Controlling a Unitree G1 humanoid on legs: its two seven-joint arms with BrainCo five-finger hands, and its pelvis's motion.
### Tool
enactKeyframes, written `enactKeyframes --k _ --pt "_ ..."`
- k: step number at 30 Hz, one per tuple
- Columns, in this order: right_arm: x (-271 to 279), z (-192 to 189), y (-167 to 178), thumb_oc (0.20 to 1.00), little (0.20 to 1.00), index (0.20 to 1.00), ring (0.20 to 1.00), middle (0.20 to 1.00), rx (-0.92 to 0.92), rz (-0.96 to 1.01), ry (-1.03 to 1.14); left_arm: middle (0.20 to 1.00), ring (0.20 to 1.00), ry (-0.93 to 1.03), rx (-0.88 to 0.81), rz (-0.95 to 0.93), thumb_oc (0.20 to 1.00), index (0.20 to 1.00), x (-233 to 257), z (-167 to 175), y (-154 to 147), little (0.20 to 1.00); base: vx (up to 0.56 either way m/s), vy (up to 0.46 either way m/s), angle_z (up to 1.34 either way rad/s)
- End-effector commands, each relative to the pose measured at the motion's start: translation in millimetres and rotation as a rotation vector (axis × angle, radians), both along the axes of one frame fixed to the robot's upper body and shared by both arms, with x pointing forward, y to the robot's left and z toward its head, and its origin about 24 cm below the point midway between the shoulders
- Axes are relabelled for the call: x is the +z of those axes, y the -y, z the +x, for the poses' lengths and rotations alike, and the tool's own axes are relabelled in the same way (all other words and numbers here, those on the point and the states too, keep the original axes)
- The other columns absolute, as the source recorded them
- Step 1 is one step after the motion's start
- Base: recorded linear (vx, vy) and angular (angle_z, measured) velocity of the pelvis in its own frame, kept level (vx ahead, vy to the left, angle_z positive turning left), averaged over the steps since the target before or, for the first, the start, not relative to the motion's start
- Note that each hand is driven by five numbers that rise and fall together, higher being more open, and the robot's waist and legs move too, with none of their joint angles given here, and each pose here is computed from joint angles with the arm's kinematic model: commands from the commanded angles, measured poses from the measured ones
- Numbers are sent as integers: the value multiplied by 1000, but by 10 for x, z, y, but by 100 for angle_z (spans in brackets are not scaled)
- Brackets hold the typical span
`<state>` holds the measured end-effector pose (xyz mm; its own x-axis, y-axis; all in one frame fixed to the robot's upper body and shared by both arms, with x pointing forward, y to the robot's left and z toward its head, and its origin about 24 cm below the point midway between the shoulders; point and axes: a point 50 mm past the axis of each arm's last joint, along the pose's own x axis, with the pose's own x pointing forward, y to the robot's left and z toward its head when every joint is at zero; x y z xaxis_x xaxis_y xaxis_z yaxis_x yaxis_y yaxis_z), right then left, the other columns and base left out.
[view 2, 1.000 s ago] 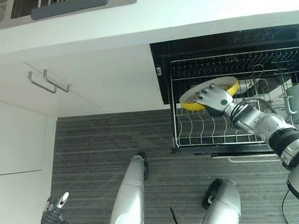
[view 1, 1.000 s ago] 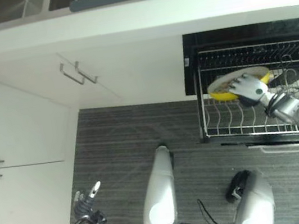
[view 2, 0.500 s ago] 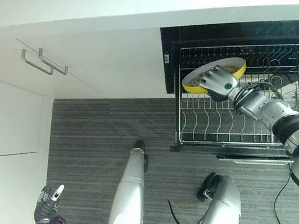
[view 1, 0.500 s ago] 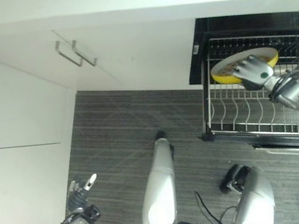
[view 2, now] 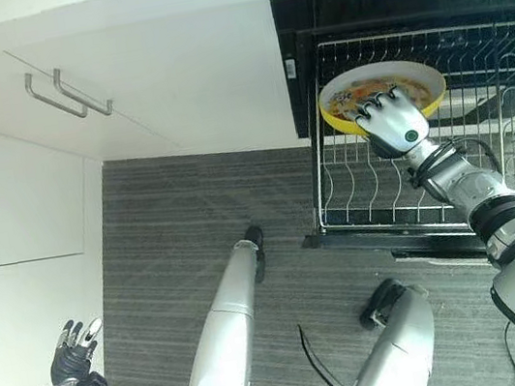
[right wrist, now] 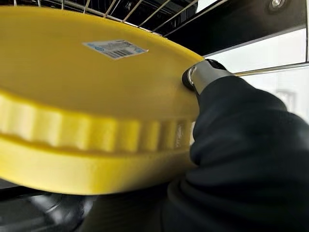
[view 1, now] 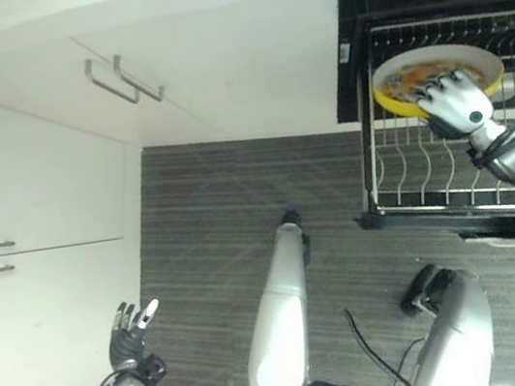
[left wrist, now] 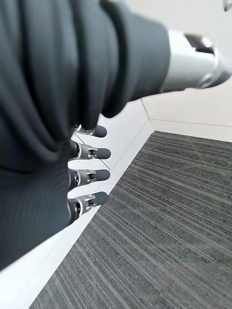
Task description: Place the dishes in the dishwasher.
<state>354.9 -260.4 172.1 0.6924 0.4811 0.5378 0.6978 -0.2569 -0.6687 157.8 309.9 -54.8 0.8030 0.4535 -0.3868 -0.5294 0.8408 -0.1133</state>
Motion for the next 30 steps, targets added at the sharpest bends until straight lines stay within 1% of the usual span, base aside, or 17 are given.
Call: enactKeyframes --k 1,6,9,10,14,15,17,18,19,30 --pt "36 86 -125 200 200 200 200 200 20 70 -35 1000 1000 83 76 8 1000 1000 119 9 -185 1000 -6 34 -3" --pt "-66 128 -143 200 200 200 200 200 -15 99 -142 1000 1000 104 73 -14 1000 1000 126 56 -179 1000 -3 4 -1" --pt "-229 142 -127 200 200 200 200 200 -61 130 -309 1000 1000 108 73 -14 1000 1000 142 80 -199 1000 0 0 0" --pt "-253 140 -127 200 200 200 200 200 -63 134 -329 1000 1000 108 73 -13 1000 1000 145 84 -202 1000 0 0 0" --pt "-436 141 -52 200 200 200 200 200 -159 241 -535 1000 1000 112 74 -2 1000 1000 186 116 -245 1000 -7 -11 -2" --pt "-505 123 -46 200 200 200 200 200 -169 232 -574 1000 1000 111 73 4 1000 1000 197 119 -255 1000 -2 -41 -4" --pt "-611 106 16 200 200 200 200 200 -238 275 -664 1000 1000 114 73 16 1000 1000 229 140 -282 1000 1 -53 0" --pt "-676 92 24 360 360 360 360 360 -262 277 -697 1000 1000 117 69 23 1000 1000 250 156 -286 1000 0 -53 2" --pt "-715 85 43 1000 1000 1000 1000 1000 -288 291 -717 1000 1000 120 66 27 1000 1000 264 171 -286 1000 -2 -49 3" --pt "-738 61 75 1000 1000 1000 1000 1000 -293 320 -701 1000 1000 112 33 72 1000 1000 321 187 -295 1000 9 -42 6"
